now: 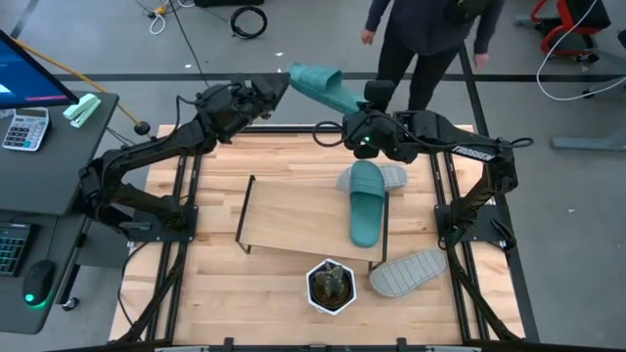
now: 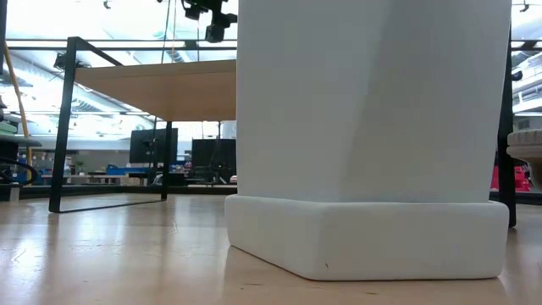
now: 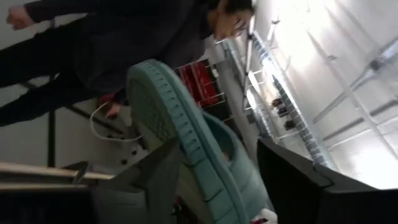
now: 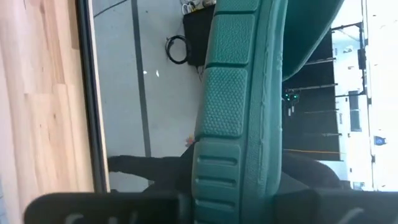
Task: Pick and place slides into the shelf
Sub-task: Put the green slide on the shelf
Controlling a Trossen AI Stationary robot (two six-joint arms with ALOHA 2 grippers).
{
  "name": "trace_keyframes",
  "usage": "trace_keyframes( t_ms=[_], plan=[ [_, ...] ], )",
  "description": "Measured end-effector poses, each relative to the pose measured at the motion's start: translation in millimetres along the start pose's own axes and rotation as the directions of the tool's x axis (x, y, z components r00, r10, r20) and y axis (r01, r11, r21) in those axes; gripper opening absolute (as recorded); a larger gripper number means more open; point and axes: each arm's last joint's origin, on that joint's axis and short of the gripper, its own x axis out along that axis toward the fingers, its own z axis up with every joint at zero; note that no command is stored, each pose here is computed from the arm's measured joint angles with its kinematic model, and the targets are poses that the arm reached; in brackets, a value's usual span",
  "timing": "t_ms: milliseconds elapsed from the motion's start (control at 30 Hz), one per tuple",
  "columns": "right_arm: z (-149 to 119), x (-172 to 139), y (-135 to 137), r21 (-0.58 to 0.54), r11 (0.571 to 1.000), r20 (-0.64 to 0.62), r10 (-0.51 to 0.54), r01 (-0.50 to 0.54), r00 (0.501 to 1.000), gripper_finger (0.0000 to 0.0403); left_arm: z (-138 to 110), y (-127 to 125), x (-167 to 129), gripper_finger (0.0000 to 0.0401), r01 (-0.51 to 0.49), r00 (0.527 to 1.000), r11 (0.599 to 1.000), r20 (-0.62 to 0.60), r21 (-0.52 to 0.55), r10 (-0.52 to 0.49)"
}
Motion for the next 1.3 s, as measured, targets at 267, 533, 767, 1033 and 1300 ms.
trace_keyframes(
  t_ms=[267,533,767,1033,1300],
  plan=[
    [1,-1,1,0.000,1.000,0.016,0.022,-0.022,1.000,0.0064,-2,4,3,0.0295,-0.027,1.000,1.000,0.010,0.011,0.027],
    [0,-1,1,-0.007,1.000,0.012,0.019,-0.019,1.000,0.0064,-15,16,10,0.0300,-0.086,0.996,0.995,-0.001,-0.058,0.086],
    [2,-7,6,-0.012,0.999,0.038,0.045,-0.045,0.998,0.0064,-22,27,21,0.0294,-0.096,0.995,0.986,0.014,-0.136,0.098],
    [5,-7,8,0.008,0.996,0.069,0.091,-0.091,0.993,0.0064,-24,26,26,0.0293,-0.033,0.999,0.985,0.035,-0.171,0.040],
    [7,-5,12,-0.004,0.990,0.090,0.144,-0.144,0.986,0.0064,-24,27,26,0.0264,-0.036,0.998,0.987,0.044,-0.154,0.043]
  ],
)
